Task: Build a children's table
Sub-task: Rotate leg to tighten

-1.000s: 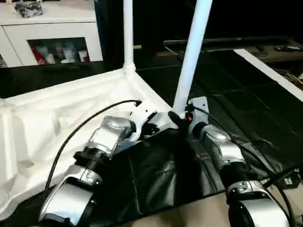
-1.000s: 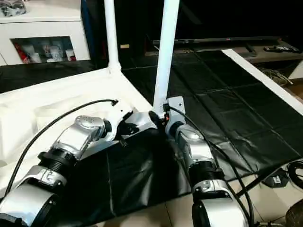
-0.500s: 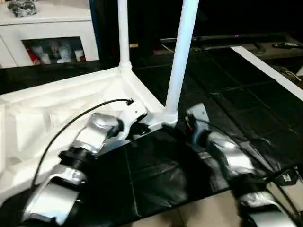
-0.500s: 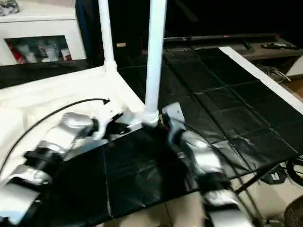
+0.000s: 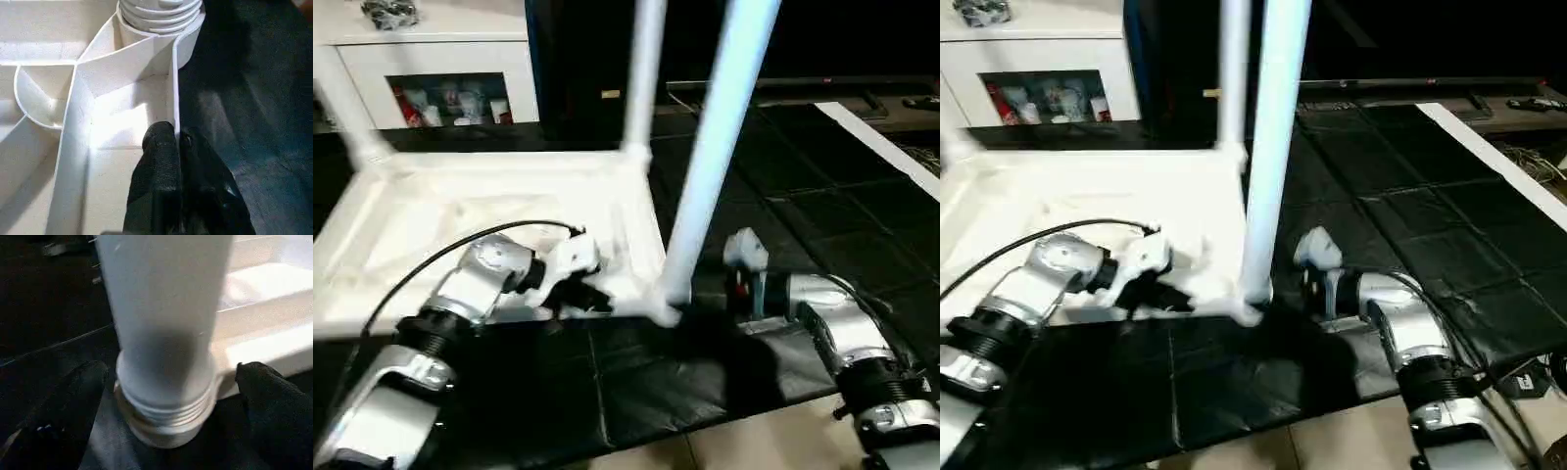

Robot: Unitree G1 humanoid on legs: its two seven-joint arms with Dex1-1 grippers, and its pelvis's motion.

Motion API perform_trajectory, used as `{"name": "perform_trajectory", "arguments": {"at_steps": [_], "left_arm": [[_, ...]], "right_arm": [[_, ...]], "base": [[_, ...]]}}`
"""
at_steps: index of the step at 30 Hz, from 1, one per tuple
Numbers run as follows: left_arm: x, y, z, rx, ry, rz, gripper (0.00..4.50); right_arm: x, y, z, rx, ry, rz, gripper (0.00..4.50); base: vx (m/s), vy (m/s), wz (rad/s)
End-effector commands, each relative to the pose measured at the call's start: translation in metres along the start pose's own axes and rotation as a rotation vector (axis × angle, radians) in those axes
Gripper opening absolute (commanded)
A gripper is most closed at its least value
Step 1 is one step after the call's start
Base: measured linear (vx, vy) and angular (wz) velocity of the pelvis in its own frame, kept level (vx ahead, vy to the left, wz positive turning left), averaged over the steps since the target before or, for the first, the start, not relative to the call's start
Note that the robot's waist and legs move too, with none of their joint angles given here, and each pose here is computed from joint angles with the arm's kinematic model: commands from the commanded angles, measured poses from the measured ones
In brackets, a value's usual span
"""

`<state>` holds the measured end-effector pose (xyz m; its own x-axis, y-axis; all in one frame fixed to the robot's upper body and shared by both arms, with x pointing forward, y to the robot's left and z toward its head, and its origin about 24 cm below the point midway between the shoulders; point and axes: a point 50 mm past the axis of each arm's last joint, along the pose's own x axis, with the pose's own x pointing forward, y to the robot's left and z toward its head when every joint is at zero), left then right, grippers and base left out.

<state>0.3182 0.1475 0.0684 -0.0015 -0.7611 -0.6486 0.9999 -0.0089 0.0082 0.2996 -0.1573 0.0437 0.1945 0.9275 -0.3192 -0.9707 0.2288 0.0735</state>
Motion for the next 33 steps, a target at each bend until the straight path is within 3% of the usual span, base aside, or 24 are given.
{"name": "perform_trajectory", "arguments": {"at_steps": [1, 8, 19, 27, 33], "left_arm": [[0.005, -0.004, 0.011, 0.079, 0.014, -0.085, 0.0], [0.006, -0.012, 0.012, 0.107, 0.02, -0.158, 0.0], [0.007, -0.013, 0.012, 0.119, 0.024, -0.168, 0.0], [0.006, -0.012, 0.01, 0.108, 0.033, -0.15, 0.0], [0.009, -0.003, 0.009, 0.013, 0.006, -0.038, 0.0]], "right_arm": [[-0.003, -0.002, 0.005, -0.02, 0.018, 0.05, 4.48], [0.004, 0.0, 0.008, -0.034, 0.007, 0.107, 3.9], [0.013, 0.004, 0.01, -0.048, -0.015, 0.165, 2.91], [0.014, 0.005, 0.009, -0.047, -0.021, 0.174, 2.75], [0.019, 0.007, 0.005, 0.021, -0.065, 0.12, 2.74]], "base": [[0.0, 0.0, 0.0], [0.0, 0.0, 0.0], [0.0, 0.0, 0.0], [0.0, 0.0, 0.0], [0.0, 0.0, 0.0]]}}
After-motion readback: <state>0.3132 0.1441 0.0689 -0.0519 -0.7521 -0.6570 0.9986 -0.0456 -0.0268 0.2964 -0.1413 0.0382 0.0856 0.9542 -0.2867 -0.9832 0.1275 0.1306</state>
